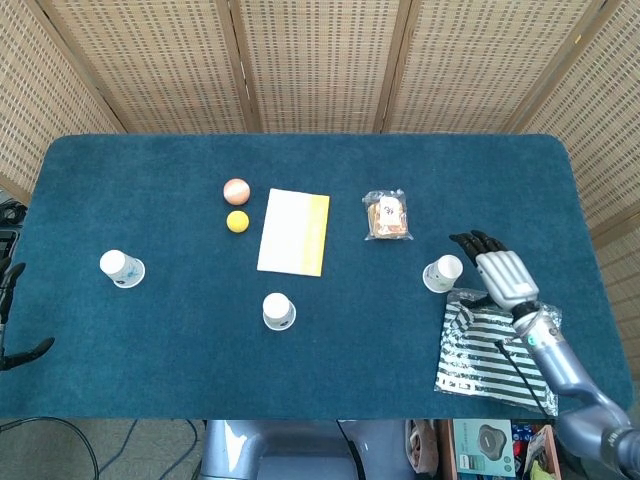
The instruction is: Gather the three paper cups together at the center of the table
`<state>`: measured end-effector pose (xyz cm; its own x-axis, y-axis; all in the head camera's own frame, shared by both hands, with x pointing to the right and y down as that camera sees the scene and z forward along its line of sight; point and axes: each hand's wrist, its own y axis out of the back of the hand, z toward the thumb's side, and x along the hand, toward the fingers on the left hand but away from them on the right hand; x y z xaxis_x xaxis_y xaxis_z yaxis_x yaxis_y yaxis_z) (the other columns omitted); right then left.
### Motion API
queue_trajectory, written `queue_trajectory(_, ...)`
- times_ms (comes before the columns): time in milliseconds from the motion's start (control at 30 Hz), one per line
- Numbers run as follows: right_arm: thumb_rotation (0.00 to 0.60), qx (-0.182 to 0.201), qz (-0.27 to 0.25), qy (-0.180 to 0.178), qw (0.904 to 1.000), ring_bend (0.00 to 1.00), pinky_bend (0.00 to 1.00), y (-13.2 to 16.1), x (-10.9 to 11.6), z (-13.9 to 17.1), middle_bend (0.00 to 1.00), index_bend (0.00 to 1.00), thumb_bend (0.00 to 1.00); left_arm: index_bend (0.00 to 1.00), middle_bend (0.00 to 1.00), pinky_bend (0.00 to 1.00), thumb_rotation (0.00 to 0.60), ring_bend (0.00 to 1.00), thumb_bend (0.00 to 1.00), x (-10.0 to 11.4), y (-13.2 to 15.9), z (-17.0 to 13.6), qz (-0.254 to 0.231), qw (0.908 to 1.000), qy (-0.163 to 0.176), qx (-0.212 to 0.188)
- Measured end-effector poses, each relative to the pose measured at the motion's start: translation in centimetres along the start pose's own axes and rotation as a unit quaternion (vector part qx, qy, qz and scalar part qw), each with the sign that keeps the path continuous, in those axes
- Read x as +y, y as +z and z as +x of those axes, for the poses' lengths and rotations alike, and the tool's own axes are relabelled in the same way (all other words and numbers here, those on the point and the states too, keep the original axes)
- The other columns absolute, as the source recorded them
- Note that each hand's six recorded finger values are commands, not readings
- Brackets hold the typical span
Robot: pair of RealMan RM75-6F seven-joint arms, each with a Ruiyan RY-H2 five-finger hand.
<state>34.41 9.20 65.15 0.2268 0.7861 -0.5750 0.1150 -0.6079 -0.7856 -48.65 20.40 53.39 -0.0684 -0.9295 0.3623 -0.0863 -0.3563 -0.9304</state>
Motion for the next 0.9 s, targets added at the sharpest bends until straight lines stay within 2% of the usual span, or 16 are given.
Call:
queue_trajectory(100,0.600,-0.017,0.000,0.007,0.9998,0.20,0.33,-0.5,-1.0,-1.7,0.29,0.20,0.15,0.00,0.00,0.00,0.600,0.00,0.06,-0.2,-0.2,0.2,0.000,1.0000,-0.005,0.003)
queue_trajectory(267,0.600,-0.040,0.004,0.011,0.9991,0.28,0.46,-1.3,-2.5,-3.5,0.35,0.23,0.21,0.00,0.00,0.00,0.600,0.00,0.06,-0.4,-0.3,0.5,0.002,0.9999,-0.008,0.006)
queue_trajectory(600,0.600,-0.045,0.019,0.010,0.9987,0.45,0.62,-0.8,-3.7,-5.6,0.54,0.45,0.35,0.00,0.00,0.00,0.600,0.00,0.06,-0.6,-0.4,0.8,0.006,0.9998,-0.012,0.012)
queue_trajectory(900,0.600,-0.022,0.046,-0.002,0.9987,0.46,0.63,0.4,-3.1,-5.3,0.55,0.46,0.37,0.00,0.00,0.00,0.600,0.00,0.06,-0.7,-0.4,0.8,0.004,0.9998,-0.016,0.013)
